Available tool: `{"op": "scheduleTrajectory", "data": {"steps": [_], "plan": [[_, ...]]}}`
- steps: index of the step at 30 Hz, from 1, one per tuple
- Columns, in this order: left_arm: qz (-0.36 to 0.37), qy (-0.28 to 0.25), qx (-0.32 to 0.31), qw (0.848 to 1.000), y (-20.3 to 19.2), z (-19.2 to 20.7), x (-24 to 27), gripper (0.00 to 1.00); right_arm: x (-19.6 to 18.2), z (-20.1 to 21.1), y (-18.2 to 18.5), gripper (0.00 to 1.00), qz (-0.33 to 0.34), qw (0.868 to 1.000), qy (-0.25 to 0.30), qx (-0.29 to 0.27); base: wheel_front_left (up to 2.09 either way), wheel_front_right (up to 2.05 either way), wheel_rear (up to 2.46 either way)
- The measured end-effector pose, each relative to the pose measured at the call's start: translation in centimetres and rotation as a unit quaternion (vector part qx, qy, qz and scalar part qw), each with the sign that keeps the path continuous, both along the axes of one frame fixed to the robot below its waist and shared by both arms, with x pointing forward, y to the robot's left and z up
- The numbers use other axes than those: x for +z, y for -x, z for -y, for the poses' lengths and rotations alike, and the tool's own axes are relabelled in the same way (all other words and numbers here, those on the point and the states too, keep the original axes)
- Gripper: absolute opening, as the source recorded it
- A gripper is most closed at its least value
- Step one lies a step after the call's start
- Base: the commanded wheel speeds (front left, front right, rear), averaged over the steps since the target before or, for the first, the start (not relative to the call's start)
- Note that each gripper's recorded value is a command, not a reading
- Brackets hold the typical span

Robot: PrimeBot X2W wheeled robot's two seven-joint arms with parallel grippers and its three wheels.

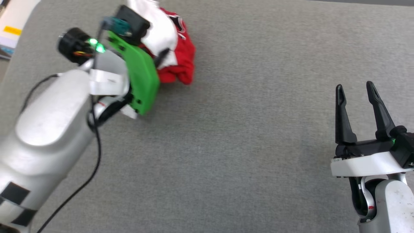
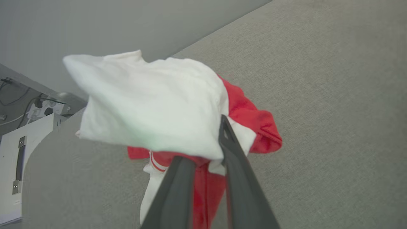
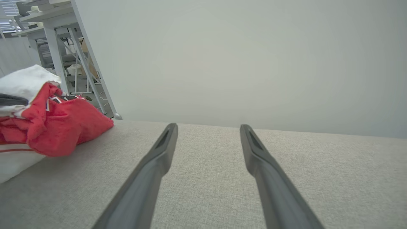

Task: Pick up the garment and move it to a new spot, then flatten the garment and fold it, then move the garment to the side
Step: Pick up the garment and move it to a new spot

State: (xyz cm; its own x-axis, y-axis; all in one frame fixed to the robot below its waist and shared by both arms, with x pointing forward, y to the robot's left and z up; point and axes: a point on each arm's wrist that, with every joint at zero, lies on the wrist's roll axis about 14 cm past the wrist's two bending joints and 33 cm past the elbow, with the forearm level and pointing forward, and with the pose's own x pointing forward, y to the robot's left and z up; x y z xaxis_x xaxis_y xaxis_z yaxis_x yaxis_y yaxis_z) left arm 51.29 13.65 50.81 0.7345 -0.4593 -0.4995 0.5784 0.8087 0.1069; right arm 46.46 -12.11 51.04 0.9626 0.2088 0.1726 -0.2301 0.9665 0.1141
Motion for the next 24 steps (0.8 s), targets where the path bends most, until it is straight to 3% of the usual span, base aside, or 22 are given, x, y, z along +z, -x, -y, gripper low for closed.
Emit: {"op": "scheduleTrajectory", "data": {"steps": [7, 14, 18, 24], "plan": [[-0.004, 0.042, -0.127, 0.991, 0.7, 11.1, -1.0, 0.0, -0.1, 3.9, 0.8, 1.0, -0.007, 0.999, -0.002, -0.053, 0.0, 0.0, 0.0], [-0.024, 0.061, -0.252, 0.965, 4.1, 21.1, -3.6, 0.0, -1.1, 7.7, 1.4, 1.0, -0.022, 0.994, 0.006, -0.104, 0.0, 0.0, 0.0], [-0.048, 0.052, -0.305, 0.95, 6.6, 24.4, -6.3, 0.0, -1.7, 9.2, 1.3, 1.0, -0.03, 0.992, 0.009, -0.126, 0.0, 0.0, 0.0], [-0.089, 0.058, -0.33, 0.938, 8.8, 26.9, -9.5, 0.0, -2.9, 10.2, 1.2, 1.0, -0.044, 0.989, 0.017, -0.138, 0.0, 0.0, 0.0]]}}
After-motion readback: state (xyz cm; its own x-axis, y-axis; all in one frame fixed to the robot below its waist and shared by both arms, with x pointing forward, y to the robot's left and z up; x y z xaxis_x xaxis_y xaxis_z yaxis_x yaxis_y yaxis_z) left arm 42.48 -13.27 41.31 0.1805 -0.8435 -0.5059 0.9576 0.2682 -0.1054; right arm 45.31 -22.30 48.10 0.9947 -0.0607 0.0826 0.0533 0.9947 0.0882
